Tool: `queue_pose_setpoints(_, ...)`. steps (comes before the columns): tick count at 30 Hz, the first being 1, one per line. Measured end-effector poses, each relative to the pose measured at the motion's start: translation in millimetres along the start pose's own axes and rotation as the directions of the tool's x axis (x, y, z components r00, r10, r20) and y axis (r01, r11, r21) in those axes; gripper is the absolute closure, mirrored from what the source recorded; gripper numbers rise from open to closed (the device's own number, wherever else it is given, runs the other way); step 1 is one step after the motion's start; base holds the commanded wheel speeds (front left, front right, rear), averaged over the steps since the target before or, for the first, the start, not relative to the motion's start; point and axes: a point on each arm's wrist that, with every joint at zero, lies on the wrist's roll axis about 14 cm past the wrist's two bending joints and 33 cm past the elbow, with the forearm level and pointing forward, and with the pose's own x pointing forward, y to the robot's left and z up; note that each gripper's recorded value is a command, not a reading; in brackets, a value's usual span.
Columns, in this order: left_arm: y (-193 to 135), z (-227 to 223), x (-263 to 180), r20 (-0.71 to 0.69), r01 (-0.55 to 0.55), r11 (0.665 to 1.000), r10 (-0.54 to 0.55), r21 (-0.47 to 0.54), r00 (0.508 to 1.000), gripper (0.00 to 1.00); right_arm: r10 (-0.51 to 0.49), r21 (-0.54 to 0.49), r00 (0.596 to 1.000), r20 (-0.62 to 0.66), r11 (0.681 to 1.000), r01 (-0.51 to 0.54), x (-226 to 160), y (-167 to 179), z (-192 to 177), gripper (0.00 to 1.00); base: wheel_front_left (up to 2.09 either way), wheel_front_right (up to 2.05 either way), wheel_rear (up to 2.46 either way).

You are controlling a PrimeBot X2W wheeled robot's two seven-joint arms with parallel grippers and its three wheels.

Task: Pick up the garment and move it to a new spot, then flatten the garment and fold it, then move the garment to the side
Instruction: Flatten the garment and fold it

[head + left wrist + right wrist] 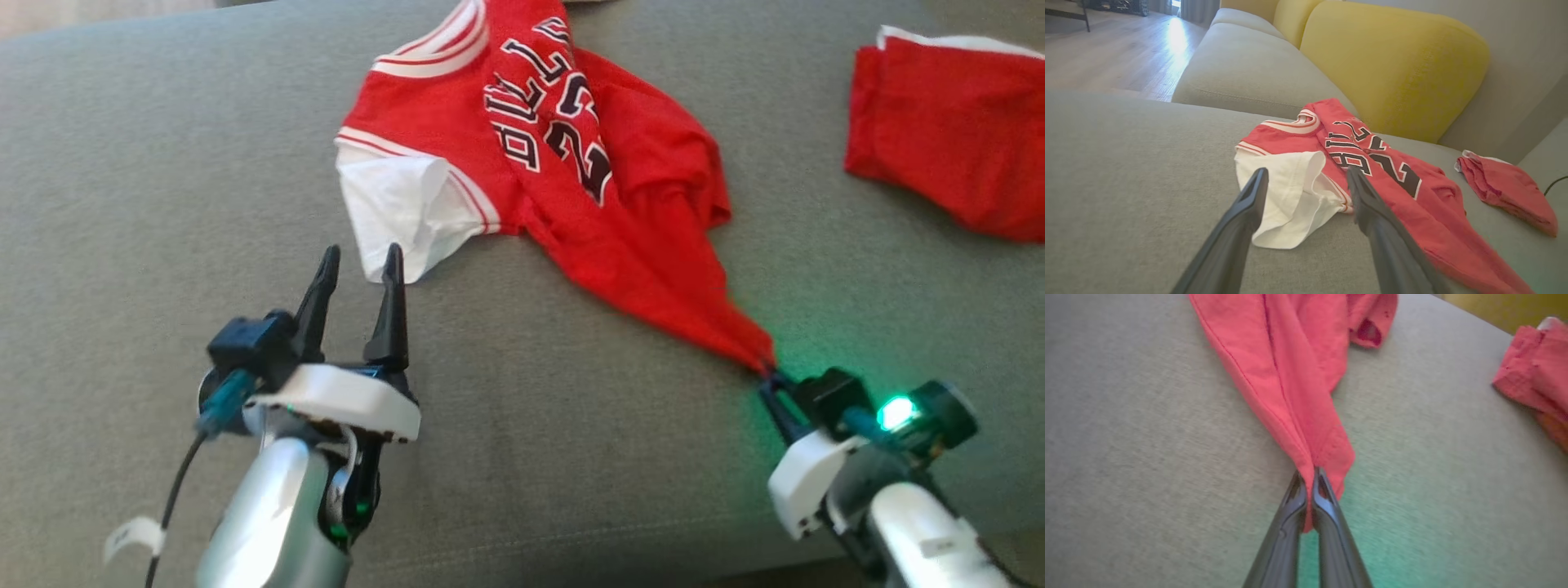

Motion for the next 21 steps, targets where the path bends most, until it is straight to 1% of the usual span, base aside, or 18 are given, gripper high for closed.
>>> queue_pose_setpoints(3,-6,-18,9,-0.056,0.034,0.997,-0.031,0.065,0.998,0.00,-0.070,0.005,0.997,-0.016,0.998,0.070,-6,-22,-4,1.00,0.00,0.00,0.00)
queue_pose_setpoints(6,-8,-39,17,-0.121,0.065,0.989,-0.049,0.133,0.991,0.00,-0.103,0.016,0.994,-0.032,0.994,0.104,-10,-30,-9,1.00,0.00,0.00,0.00)
queue_pose_setpoints(10,0,-52,33,-0.164,0.075,0.970,-0.037,0.230,0.986,0.00,-0.108,0.052,0.993,-0.040,0.993,0.110,-9,-24,-12,1.00,0.00,0.00,0.00)
queue_pose_setpoints(11,0,-52,33,-0.164,0.075,0.970,-0.037,0.230,0.986,0.00,-0.108,0.052,0.993,-0.040,0.993,0.110,-9,-24,-12,1.00,0.00,0.00,0.00)
queue_pose_setpoints(16,18,-64,49,-0.206,0.068,0.938,0.003,0.339,0.979,0.00,-0.102,0.079,0.994,-0.050,0.991,0.105,-7,-18,-15,1.00,0.00,0.00,0.00)
queue_pose_setpoints(18,23,-70,51,-0.228,0.072,0.929,0.014,0.363,0.974,0.00,-0.104,0.082,0.993,-0.051,0.991,0.108,-8,-18,-17,1.00,0.00,0.00,0.00)
queue_pose_setpoints(21,23,-78,53,-0.256,0.091,0.927,0.006,0.364,0.967,0.00,-0.104,0.091,0.993,-0.050,0.990,0.109,-7,-17,-18,1.00,0.00,0.00,0.00)
